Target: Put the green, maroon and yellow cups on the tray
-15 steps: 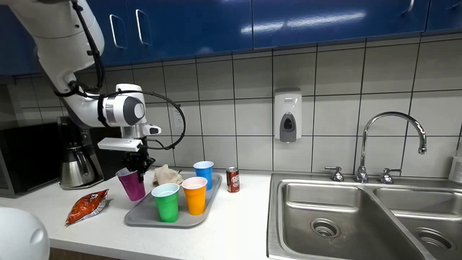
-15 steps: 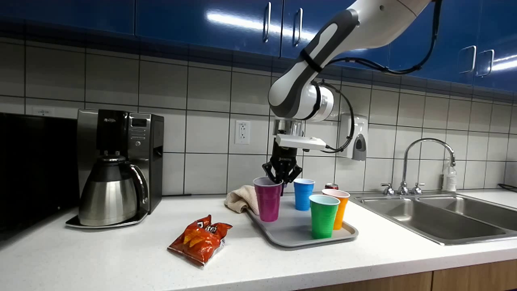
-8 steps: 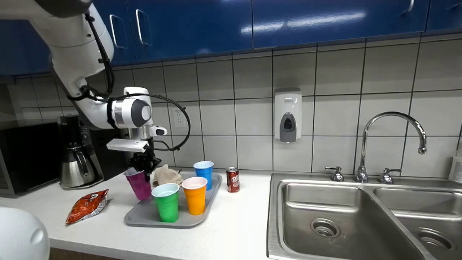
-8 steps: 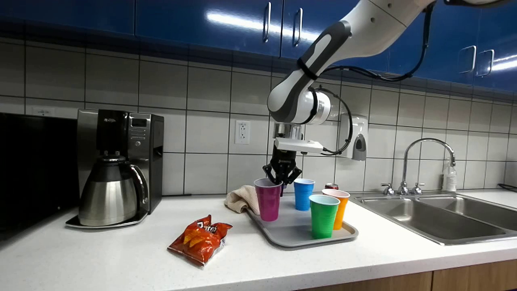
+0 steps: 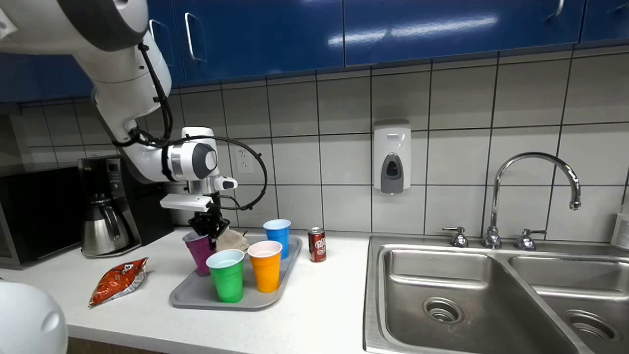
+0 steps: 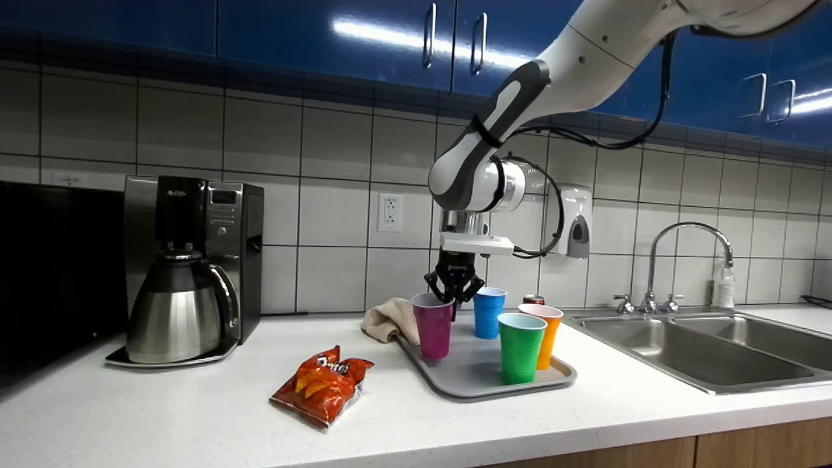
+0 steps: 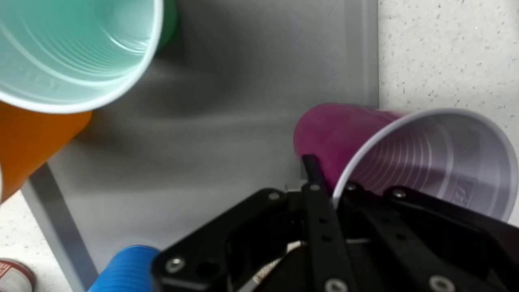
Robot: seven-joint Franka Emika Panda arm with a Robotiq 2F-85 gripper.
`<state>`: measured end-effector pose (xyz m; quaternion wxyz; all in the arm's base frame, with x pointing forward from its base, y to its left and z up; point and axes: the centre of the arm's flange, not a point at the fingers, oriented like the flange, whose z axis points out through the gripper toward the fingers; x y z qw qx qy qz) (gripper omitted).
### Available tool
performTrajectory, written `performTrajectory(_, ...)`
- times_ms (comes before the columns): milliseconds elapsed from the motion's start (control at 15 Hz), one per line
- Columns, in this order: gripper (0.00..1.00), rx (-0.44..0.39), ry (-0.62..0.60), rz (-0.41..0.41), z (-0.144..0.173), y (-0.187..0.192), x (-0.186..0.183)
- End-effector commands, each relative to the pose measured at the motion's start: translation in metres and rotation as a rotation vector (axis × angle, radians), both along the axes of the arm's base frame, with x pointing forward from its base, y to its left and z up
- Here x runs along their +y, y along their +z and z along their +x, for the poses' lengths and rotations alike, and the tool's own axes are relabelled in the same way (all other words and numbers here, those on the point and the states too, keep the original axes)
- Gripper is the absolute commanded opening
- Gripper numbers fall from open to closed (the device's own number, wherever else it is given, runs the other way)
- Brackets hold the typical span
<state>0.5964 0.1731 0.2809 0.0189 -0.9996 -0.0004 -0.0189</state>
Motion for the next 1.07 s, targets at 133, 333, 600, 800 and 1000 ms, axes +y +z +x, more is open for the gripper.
performTrajectory(133,0.0,-0.001,-0.056,-0.018,0.026,-0.008,-0.002)
performTrajectory(333,0.0,0.006,-0.072,-0.019,0.029,-0.015,-0.004)
performTrajectory(600,0.28,0.014,-0.084,-0.023,0.032,-0.014,-0.006)
performTrajectory(800,0.49,0.019,-0.094,-0.03,0.032,-0.012,-0.009)
performTrajectory(1000,0.71,0.003,-0.098,-0.034,0.03,-0.004,-0.013)
